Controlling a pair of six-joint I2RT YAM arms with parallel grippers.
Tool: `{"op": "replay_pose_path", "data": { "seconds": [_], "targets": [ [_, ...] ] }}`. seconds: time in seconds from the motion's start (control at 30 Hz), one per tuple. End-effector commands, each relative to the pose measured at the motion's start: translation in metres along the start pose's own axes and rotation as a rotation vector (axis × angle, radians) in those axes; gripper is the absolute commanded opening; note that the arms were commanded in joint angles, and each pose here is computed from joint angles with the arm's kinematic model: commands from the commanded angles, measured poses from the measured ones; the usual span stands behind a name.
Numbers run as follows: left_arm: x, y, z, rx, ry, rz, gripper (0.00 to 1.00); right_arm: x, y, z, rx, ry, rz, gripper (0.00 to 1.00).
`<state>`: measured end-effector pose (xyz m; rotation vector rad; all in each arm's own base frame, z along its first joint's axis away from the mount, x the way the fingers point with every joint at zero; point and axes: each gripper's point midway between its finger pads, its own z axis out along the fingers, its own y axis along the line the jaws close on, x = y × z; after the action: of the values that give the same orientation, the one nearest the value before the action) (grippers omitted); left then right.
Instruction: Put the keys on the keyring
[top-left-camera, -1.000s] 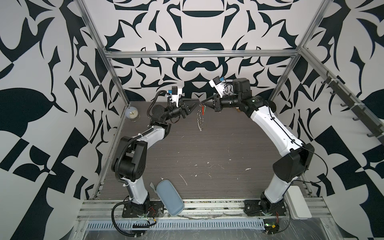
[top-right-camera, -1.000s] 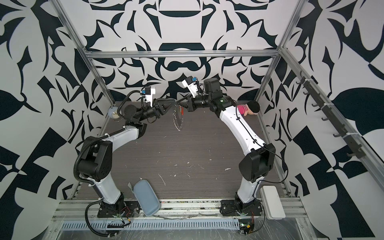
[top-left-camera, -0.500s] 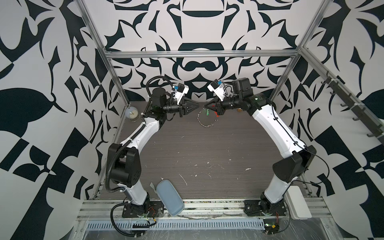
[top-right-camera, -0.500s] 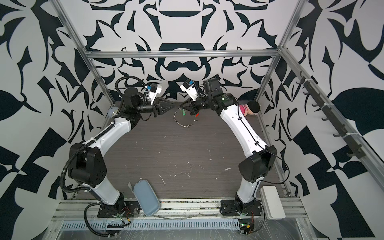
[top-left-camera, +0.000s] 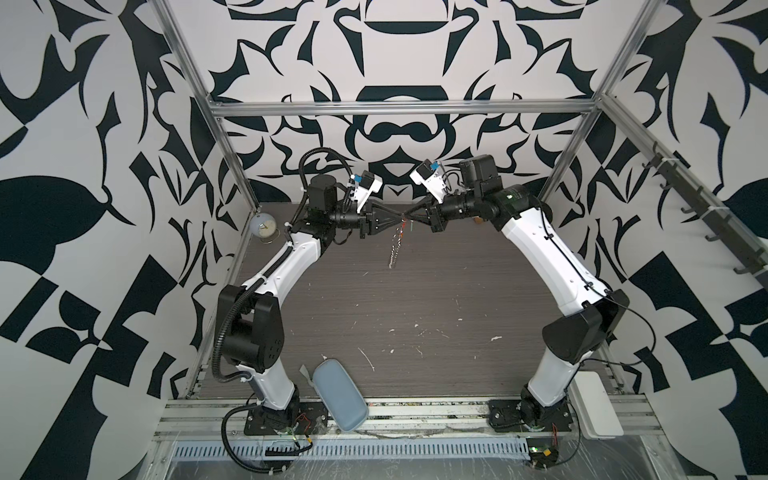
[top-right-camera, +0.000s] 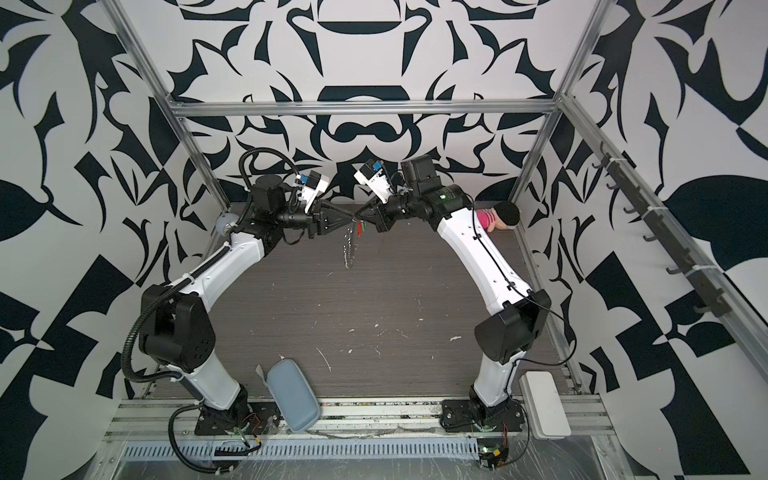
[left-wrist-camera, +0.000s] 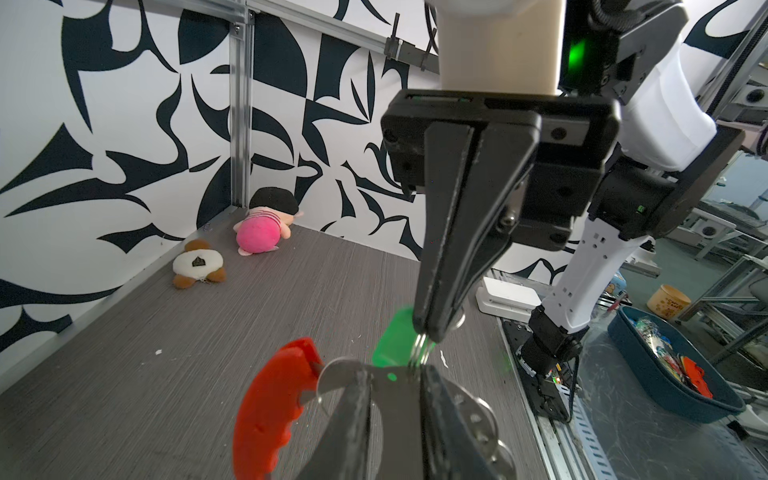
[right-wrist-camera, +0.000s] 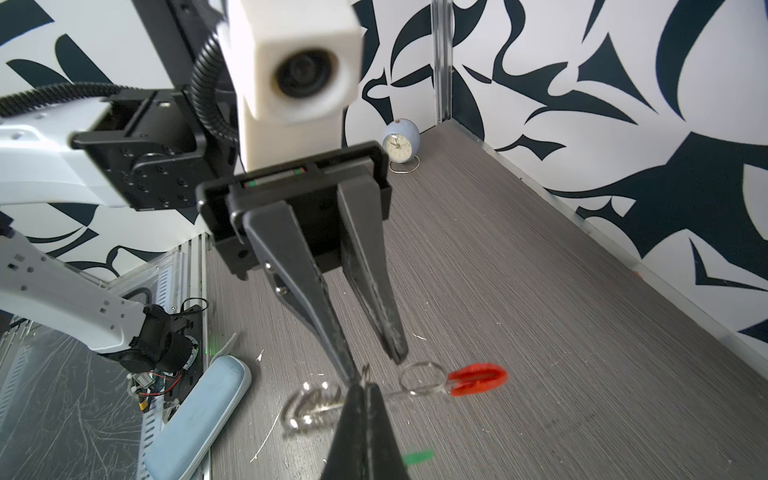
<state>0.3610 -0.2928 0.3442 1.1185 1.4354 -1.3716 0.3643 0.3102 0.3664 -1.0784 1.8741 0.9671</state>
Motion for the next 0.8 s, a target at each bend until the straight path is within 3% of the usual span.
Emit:
{"op": "replay_pose_path", "data": {
  "seconds": [0.0, 0.23, 0.33, 0.43, 0.63, 0.7, 0.77],
  "targets": [
    [-0.005, -0.004, 0.003, 0.034, 0.002, 0.022, 0.23, -0.025, 0.017, -0.009, -0.037, -0.063, -0.065, 0.0],
    [-0.004, -0.006, 0.003, 0.039, 0.002, 0.021, 0.22, -0.022, 0.018, -0.005, -0.049, -0.049, -0.06, 0.0],
    [-0.004, -0.006, 0.003, 0.042, 0.002, 0.022, 0.15, -0.022, 0.019, -0.004, -0.054, -0.044, -0.057, 0.0],
    [-0.005, -0.007, 0.004, 0.054, 0.003, 0.023, 0.0, -0.021, 0.02, -0.002, -0.058, -0.041, -0.056, 0.0],
    [-0.008, -0.011, 0.002, 0.053, -0.024, 0.04, 0.0, -0.029, 0.018, -0.007, -0.016, -0.071, -0.019, 0.0],
    [-0.01, -0.01, 0.001, 0.032, -0.046, 0.049, 0.0, -0.035, 0.017, -0.015, 0.009, -0.106, -0.005, 0.02],
    [-0.011, -0.006, 0.001, 0.0, -0.061, 0.048, 0.0, -0.042, 0.01, -0.025, 0.053, -0.158, 0.03, 0.14]
  ]
}}
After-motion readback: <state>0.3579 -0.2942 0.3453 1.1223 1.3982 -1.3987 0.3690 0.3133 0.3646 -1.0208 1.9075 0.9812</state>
